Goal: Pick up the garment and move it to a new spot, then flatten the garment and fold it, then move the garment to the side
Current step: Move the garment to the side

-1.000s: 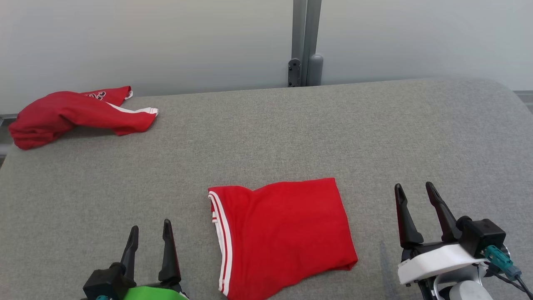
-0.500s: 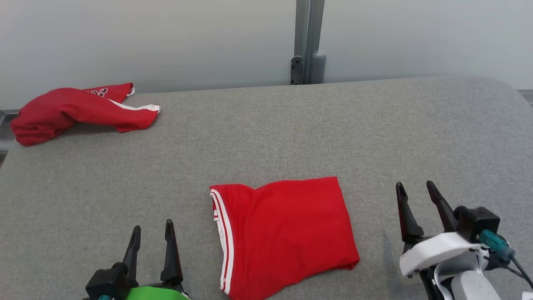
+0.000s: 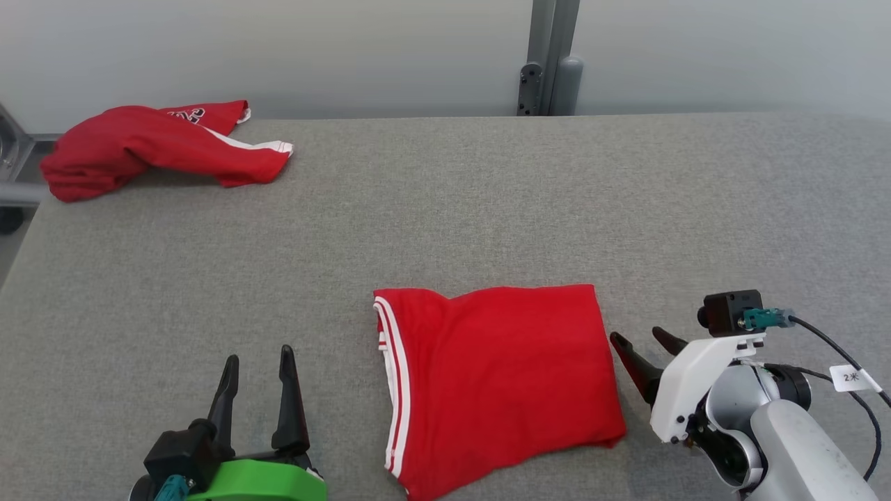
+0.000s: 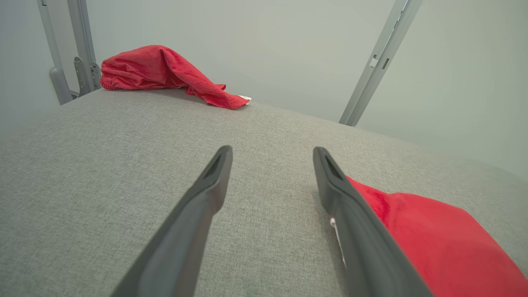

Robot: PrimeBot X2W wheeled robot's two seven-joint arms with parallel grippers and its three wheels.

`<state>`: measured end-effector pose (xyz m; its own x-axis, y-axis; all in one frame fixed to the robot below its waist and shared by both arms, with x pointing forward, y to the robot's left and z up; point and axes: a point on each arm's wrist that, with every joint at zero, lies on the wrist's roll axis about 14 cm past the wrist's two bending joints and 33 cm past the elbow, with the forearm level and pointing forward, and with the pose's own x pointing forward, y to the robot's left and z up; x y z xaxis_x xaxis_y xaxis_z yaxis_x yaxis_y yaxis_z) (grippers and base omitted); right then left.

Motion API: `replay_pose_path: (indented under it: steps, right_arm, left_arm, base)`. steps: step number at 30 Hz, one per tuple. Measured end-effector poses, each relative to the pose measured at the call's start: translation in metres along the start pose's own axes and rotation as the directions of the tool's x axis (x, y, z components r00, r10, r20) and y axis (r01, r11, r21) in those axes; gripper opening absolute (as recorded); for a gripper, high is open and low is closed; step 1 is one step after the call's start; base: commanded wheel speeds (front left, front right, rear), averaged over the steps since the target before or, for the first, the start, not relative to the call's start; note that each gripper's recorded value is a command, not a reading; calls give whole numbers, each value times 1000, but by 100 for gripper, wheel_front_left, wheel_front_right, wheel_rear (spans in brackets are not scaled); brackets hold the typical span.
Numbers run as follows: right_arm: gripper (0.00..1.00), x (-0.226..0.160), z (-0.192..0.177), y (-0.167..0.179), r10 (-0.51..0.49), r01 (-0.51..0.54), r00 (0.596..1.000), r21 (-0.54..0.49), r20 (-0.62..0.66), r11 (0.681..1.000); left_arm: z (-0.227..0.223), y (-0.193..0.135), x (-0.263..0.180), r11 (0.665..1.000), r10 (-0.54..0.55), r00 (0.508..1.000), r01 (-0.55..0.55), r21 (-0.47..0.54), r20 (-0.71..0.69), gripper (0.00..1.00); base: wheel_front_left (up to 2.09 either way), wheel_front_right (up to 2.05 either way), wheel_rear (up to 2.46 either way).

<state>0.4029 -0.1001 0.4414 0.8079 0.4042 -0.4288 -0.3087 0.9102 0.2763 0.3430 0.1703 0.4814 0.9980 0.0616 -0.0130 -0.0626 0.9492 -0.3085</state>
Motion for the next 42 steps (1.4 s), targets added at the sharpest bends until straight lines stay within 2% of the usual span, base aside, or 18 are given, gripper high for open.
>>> replay_pose_path:
  steps: [3,12,13,14,15,16,20,25,30,35,42]
  right_arm:
    - [100,12,-15,1,19,-18,996,13,-82,1000]
    - [100,42,-42,7,62,-57,974,29,-219,998]
    - [85,45,-42,8,68,-62,972,30,-224,998]
    - [42,48,-42,9,73,-67,971,34,-227,997]
    - [31,50,-42,10,78,-71,970,35,-230,997]
    - [0,52,-42,11,82,-77,970,34,-229,996]
    - [0,55,-36,15,98,-95,972,23,-213,995]
    - [0,53,-13,-6,57,-57,988,2,-142,998]
    - [0,43,13,-46,-37,36,997,-18,-61,999]
    - [0,20,37,-92,-154,154,988,-28,9,988]
    - [0,-20,63,-134,-279,281,956,-8,95,960]
  left_arm:
    - [0,5,1,1000,17,1000,-17,1,1,100]
    - [-2,24,-1,996,84,996,-84,1,-9,100]
    - [-2,26,-1,996,90,996,-90,2,-11,100]
    - [-3,27,-2,996,95,995,-95,3,-13,100]
    - [-3,28,-2,995,100,995,-100,4,-14,100]
    - [-3,30,-2,994,106,994,-106,5,-15,100]
    - [-4,29,0,994,106,994,-106,6,-16,100]
    - [-7,19,7,997,71,997,-71,6,-26,100]
    - [-10,-3,22,1000,-9,1000,9,12,-30,100]
    - [-17,-32,38,994,-106,993,107,11,-43,100]
    - [-39,-84,53,960,-278,956,281,19,-95,100]
  base:
    - [0,0,0]
    - [0,0,0]
    - [0,0,0]
    - [0,0,0]
    - [0,0,0]
    - [0,0,0]
    - [0,0,0]
    - [0,0,0]
    - [0,0,0]
    - [0,0,0]
    - [0,0,0]
